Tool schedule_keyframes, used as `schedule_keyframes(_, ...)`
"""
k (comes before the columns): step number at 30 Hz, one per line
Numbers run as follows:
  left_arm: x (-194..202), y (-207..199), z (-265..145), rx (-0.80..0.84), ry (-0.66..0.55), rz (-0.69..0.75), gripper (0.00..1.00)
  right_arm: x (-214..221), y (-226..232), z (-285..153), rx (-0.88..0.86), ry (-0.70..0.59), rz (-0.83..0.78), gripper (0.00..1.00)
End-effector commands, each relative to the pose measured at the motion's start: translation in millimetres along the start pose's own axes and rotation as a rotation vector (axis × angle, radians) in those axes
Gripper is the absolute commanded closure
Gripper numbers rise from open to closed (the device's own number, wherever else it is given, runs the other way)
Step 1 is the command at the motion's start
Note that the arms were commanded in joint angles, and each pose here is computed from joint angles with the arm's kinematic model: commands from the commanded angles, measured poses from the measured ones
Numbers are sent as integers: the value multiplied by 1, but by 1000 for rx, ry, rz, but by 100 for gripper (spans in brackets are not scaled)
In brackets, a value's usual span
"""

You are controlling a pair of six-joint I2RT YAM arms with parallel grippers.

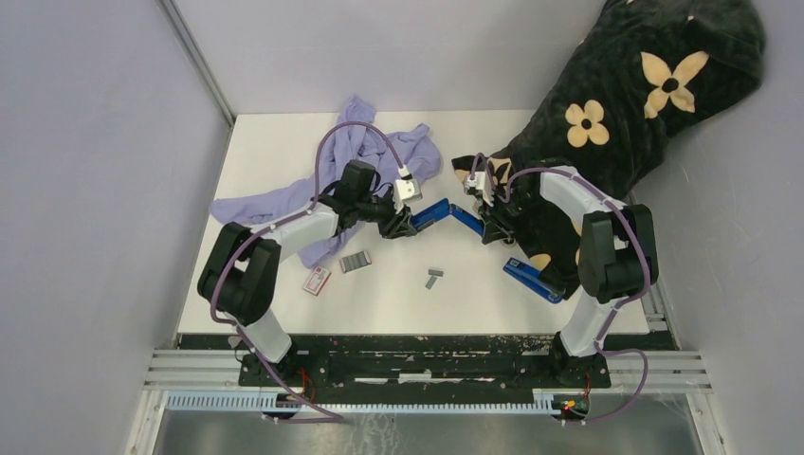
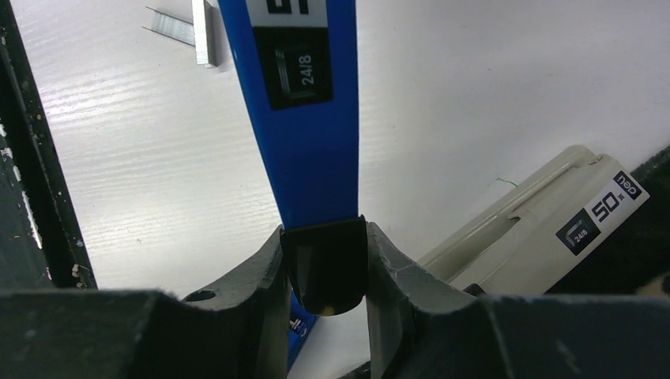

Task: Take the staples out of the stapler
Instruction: Unload the staple at the center of the board.

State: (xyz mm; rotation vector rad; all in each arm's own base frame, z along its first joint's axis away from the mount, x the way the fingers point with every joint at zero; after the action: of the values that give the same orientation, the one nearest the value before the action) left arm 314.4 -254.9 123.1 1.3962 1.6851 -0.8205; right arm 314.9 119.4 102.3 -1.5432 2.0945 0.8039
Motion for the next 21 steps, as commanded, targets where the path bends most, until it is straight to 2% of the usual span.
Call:
schedule_keyframes(1, -10, 3, -5, -11, 14, -17, 97, -9, -16, -21, 103, -45, 51, 99)
schedule_keyframes(8, -41, -12, -2, 10, -118, -117, 97, -41, 9, -34, 6, -187, 112, 99)
schedule_keyframes(15, -91, -39, 4, 76, -354, -255, 97, -79, 45, -54, -169, -358, 199, 99)
schedule_keyframes(21, -111, -65, -8, 94, -564, -401, 97, -94, 65, -65, -252, -433, 291, 99)
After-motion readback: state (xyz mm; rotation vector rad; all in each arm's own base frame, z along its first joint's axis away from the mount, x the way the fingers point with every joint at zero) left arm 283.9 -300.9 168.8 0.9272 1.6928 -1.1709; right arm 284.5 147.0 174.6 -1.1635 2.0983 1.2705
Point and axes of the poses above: each gripper's point midway between its finger pads, its own z axis out along the fingers, its own y axis along the line the jaws close on, x = y × z, the point moved 4 cm from there along -z, back along the fingers, and after that the axes turned 1 degree about z, right-handed, at the moved point
